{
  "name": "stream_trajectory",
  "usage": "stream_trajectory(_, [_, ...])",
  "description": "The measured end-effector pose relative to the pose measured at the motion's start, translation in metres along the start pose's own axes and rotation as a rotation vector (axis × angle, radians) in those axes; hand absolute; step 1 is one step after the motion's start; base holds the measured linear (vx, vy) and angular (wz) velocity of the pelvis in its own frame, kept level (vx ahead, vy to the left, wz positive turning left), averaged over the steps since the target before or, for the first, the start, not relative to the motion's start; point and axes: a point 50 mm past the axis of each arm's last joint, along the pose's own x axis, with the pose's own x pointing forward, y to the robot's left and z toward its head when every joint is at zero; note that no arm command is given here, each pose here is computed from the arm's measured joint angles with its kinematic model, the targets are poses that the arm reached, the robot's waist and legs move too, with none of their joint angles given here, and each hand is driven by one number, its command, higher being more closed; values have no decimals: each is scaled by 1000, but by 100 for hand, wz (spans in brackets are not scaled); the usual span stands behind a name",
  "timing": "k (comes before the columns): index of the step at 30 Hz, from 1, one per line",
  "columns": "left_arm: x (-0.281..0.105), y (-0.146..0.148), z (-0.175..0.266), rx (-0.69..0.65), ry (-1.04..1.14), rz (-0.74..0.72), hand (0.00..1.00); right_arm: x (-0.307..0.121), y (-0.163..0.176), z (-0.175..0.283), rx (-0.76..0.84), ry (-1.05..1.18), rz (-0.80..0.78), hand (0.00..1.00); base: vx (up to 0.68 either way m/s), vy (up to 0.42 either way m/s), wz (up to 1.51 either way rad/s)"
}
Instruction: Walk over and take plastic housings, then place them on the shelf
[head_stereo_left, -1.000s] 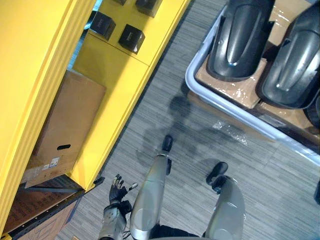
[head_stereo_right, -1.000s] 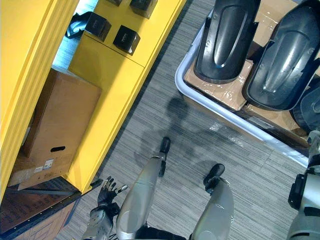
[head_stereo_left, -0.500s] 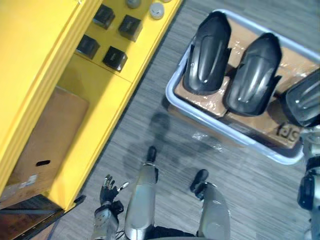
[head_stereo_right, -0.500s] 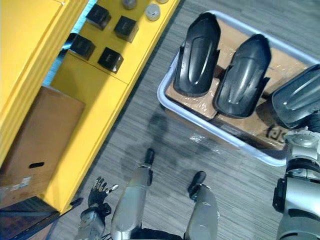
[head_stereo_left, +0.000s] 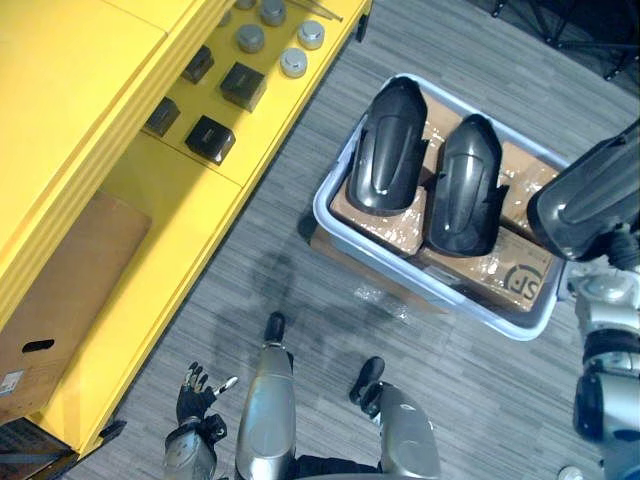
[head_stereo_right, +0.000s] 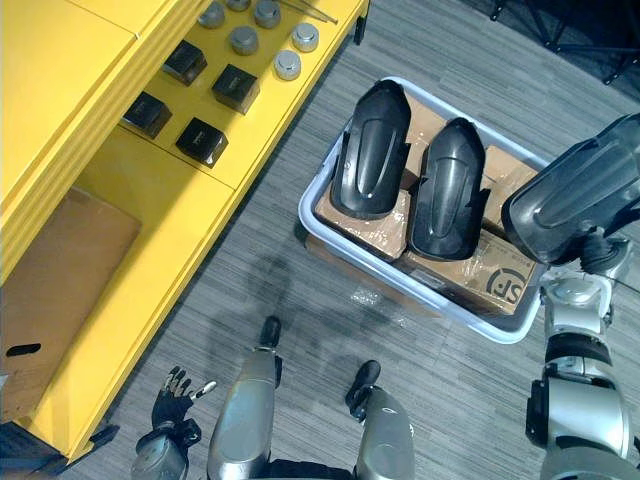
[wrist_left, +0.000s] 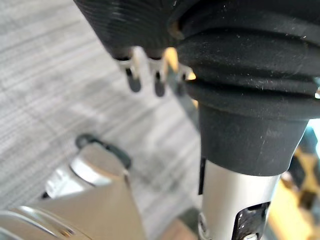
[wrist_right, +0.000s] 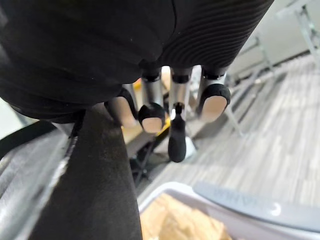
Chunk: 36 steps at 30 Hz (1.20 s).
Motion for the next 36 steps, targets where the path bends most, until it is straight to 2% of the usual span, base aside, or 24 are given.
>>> stream_trajectory(4, [3, -18, 71, 26, -319, -45, 0, -14, 3, 10, -45, -141, 23, 100, 67, -5, -14])
stream_trajectory(6, [3, -40, 124, 82, -537, -114, 0, -25, 9, 12, -83, -212, 43, 100, 80, -11, -13])
stream_trajectory(8, [4, -60, 156, 165, -654, -174, 0, -30, 14, 19, -103, -261, 59, 100, 46, 13, -9])
stream_trajectory(14, [12, -107, 234, 371, -819, -340, 0, -44, 29, 49, -159, -427, 163, 100, -24, 42, -21])
stream_trajectory(18, [14, -138, 258, 472, -806, -466, 0, -45, 36, 64, -184, -477, 214, 100, -80, 37, -13])
stream_trajectory(23, [22, -180, 270, 594, -661, -591, 0, -51, 51, 110, -168, -613, 277, 100, -63, 24, -13])
stream_trajectory(26, [28, -192, 270, 645, -562, -609, 0, -57, 61, 130, -166, -677, 320, 100, -10, 26, -8])
stream_trajectory(31, [27, -209, 268, 548, -404, -735, 0, -63, 70, 155, -189, -754, 343, 100, 2, 4, -1])
stream_trajectory(36, [17, -239, 248, 313, -234, -919, 0, -74, 80, 180, -231, -846, 371, 100, 0, 0, 0])
